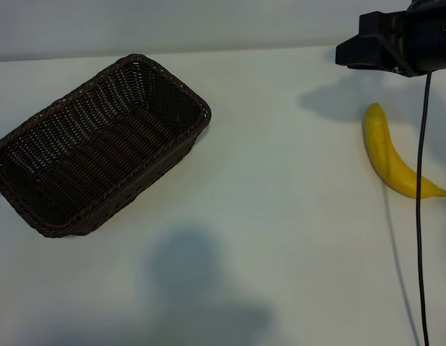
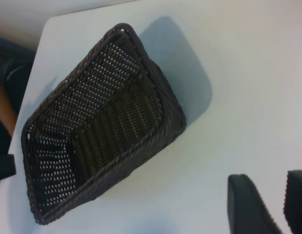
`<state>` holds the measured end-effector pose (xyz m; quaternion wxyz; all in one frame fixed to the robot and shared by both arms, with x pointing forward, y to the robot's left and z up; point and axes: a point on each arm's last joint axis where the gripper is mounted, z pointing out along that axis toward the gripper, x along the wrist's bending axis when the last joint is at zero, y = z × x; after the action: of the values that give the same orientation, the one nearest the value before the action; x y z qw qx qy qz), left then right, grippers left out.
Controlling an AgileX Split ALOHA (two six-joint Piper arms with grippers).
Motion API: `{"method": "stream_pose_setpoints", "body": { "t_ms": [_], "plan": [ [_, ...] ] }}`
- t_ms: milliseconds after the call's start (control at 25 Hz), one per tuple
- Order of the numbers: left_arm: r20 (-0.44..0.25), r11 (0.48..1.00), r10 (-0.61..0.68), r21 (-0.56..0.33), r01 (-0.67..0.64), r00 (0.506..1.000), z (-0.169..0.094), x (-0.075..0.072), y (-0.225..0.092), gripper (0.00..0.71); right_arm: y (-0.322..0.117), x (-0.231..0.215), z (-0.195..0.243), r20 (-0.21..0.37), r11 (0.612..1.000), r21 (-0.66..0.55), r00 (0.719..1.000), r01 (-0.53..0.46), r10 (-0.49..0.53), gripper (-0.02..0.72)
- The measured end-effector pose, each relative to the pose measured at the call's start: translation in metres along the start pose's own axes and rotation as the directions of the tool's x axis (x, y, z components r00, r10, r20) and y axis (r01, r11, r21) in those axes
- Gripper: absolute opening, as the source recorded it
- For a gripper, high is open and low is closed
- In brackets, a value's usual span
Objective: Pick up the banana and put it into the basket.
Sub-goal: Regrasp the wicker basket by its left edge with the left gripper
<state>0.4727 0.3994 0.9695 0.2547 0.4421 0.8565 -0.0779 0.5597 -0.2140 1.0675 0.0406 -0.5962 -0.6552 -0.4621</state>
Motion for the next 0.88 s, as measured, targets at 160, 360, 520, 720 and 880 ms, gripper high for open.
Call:
{"method": "stream_pose_setpoints", "body": {
  "t_ms": [160,360,520,720,880],
  "plan": [
    [0.017,1.0,-0.01,-0.021,0.01,1.0,0.0,-0.002,0.002,0.471,0.0,0.0,0.0,0.0,1.0,0.0,1.0,0.0,0.0,0.24],
    [0.017,1.0,-0.028,0.005,0.028,0.999,0.007,0.002,0.004,0.471,0.0,0.0,0.0,0.0,1.0,0.0,1.0,0.0,0.0,0.24],
    [0.033,0.999,-0.04,0.011,0.04,0.999,0.011,0.003,0.005,0.471,0.0,0.0,0.0,0.0,1.0,0.0,1.0,0.0,0.0,0.24],
    [0.066,0.999,-0.039,-0.005,0.04,0.997,0.011,0.0,0.007,0.471,0.0,0.0,0.0,0.0,1.0,0.0,1.0,0.0,0.0,0.24],
    [0.067,0.999,-0.053,0.013,0.052,0.996,0.017,0.003,0.008,0.471,0.0,0.0,0.0,0.0,1.0,0.0,1.0,0.0,0.0,0.24]
  ]
}}
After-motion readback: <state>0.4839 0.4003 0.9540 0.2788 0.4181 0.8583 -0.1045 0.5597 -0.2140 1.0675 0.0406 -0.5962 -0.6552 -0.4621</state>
